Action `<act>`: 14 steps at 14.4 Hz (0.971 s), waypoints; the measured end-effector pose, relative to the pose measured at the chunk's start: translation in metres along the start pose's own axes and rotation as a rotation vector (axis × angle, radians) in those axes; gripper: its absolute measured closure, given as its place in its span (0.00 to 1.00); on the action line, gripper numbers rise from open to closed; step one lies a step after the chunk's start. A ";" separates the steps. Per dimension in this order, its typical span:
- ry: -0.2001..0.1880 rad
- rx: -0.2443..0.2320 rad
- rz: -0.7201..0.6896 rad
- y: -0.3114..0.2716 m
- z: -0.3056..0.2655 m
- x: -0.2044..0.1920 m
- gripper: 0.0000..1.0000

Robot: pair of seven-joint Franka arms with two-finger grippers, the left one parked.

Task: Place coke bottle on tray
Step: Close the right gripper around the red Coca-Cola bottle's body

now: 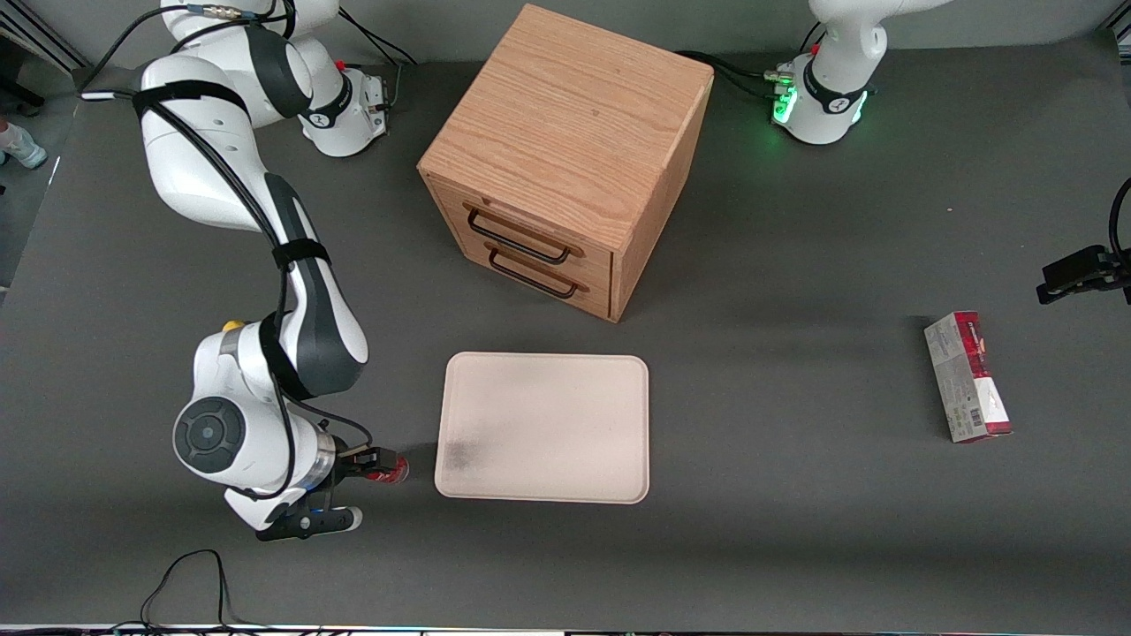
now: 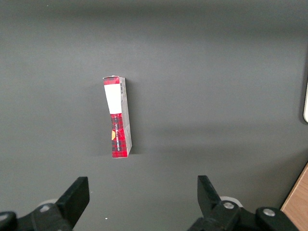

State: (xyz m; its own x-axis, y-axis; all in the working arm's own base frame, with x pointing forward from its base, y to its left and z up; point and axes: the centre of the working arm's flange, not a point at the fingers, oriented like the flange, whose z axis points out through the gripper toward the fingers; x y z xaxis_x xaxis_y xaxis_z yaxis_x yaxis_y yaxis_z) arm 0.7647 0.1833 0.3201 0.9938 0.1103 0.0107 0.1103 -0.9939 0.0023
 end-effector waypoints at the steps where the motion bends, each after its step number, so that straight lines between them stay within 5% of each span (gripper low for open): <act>1: -0.005 -0.001 0.000 0.000 0.004 0.000 0.00; 14: -0.031 -0.004 0.000 0.001 0.011 -0.005 0.00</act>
State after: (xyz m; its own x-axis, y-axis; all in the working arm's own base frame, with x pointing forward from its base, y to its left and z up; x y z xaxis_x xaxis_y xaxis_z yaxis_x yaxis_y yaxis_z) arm 0.7604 0.1822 0.3095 0.9937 0.1102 -0.0202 0.1103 -0.9939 0.0061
